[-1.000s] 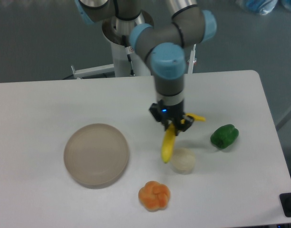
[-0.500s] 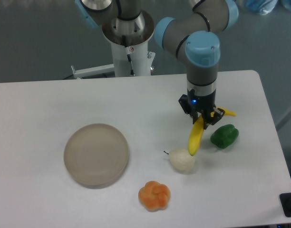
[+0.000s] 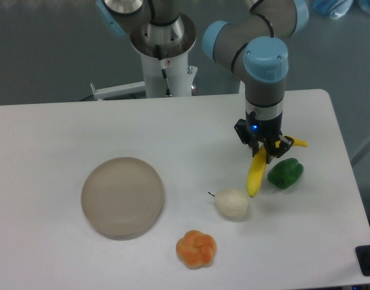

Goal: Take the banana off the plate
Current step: 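Lift the banana off the plate and carry it toward the green pepper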

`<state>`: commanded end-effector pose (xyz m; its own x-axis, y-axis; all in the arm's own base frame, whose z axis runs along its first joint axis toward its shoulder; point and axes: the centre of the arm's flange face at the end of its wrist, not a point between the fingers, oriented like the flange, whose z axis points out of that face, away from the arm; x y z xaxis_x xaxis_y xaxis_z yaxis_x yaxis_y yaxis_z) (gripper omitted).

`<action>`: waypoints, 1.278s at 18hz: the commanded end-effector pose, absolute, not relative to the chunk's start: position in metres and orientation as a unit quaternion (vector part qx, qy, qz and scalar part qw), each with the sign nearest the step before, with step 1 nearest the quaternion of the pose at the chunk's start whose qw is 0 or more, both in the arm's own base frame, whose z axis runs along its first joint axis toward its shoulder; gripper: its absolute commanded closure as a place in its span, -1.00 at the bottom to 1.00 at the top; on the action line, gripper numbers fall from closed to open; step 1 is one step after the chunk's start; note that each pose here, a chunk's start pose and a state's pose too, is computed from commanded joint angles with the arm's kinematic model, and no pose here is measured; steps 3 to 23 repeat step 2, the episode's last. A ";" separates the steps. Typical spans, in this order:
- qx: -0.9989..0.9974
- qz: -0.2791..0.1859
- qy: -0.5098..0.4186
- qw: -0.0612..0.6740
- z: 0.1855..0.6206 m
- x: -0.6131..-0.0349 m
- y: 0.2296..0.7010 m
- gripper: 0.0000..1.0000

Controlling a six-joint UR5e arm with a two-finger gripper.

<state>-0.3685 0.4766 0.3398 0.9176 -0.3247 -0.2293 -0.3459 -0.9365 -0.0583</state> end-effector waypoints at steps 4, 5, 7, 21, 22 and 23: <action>-0.978 0.109 0.171 0.048 0.340 -0.369 0.477 0.72; -0.978 0.109 0.171 0.048 0.340 -0.369 0.477 0.72; -0.978 0.109 0.171 0.048 0.340 -0.369 0.477 0.72; -0.978 0.109 0.171 0.048 0.340 -0.369 0.477 0.72; -0.978 0.109 0.171 0.048 0.340 -0.369 0.477 0.72; -0.978 0.109 0.171 0.048 0.340 -0.369 0.477 0.72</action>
